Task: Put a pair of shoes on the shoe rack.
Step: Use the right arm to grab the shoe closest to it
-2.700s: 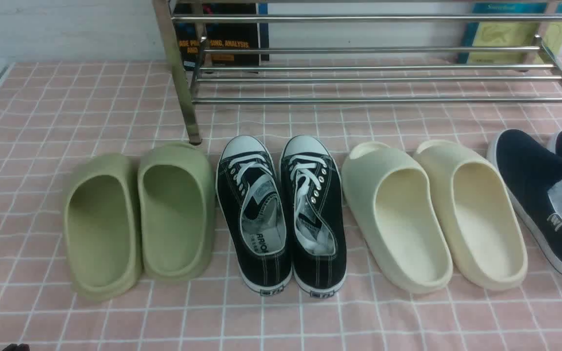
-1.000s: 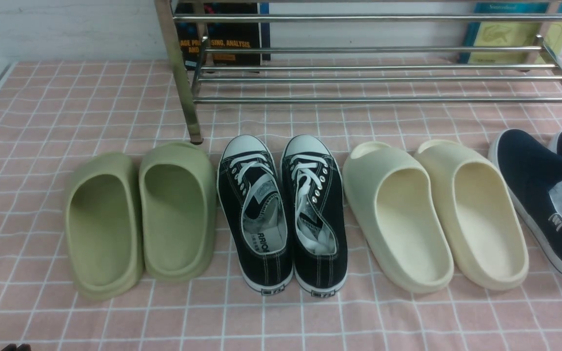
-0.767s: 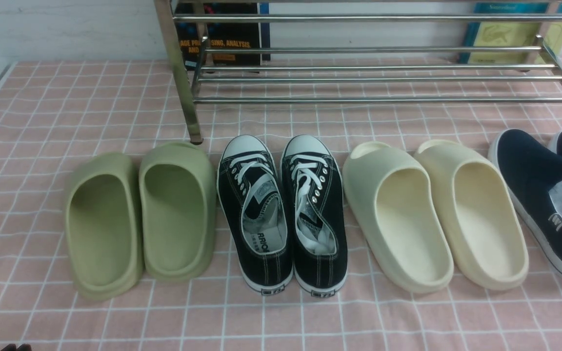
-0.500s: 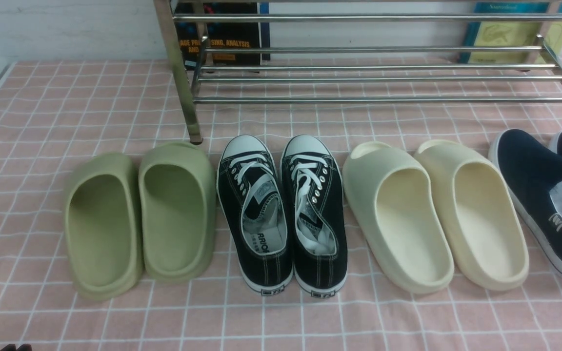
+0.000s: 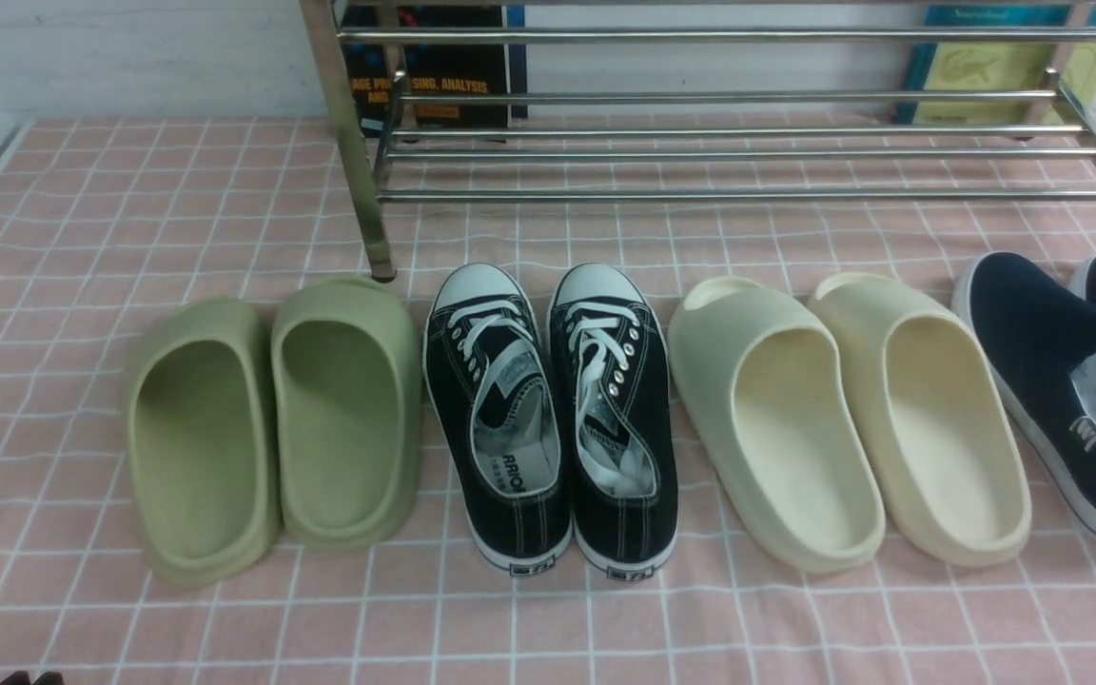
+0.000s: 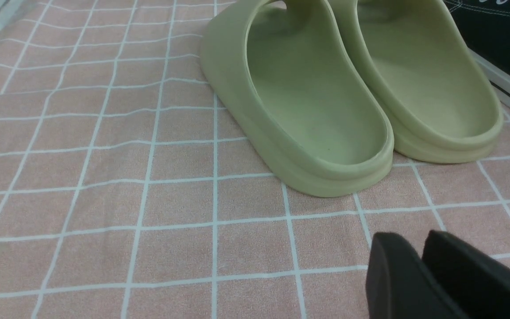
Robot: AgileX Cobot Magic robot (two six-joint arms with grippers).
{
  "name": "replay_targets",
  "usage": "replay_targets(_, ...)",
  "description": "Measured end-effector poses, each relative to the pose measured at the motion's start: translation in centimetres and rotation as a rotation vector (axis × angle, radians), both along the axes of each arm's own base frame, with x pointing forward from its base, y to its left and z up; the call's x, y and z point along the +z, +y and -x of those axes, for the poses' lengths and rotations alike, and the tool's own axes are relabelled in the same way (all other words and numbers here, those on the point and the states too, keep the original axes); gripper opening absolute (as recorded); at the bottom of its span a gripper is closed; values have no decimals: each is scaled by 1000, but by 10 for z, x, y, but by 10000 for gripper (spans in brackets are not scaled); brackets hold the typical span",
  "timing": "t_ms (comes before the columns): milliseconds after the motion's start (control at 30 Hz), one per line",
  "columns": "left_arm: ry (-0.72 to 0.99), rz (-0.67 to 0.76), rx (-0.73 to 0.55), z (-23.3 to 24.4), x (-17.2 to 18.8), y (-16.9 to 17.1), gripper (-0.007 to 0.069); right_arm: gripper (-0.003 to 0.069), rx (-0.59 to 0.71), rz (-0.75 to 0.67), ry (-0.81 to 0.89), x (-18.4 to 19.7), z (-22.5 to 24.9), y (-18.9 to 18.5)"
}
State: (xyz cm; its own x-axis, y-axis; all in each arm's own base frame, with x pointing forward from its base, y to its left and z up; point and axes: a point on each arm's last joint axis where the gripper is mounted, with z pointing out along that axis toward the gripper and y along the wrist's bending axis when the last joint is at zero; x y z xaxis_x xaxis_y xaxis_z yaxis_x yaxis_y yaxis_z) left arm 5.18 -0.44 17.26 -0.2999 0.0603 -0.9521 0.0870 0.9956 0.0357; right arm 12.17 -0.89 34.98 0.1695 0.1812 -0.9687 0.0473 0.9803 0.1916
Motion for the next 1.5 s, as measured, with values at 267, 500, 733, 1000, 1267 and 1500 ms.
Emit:
replay_targets(267,0,0,0,0,0,0,144,-3,143,-5,816,-30,-73,7)
replay_targets(500,0,0,0,0,0,0,148,58,229,34,1168,-59,-124,8)
replay_targets(733,0,0,0,0,0,0,158,247,191,108,1182,-85,-157,0)
replay_targets(1000,0,0,0,0,0,0,167,424,170,173,1215,-132,-192,-6)
replay_targets(1267,0,0,0,0,0,0,177,181,178,153,1281,-165,-204,-7)
replay_targets(1500,0,0,0,0,0,0,181,27,184,143,1287,-163,-203,-4)
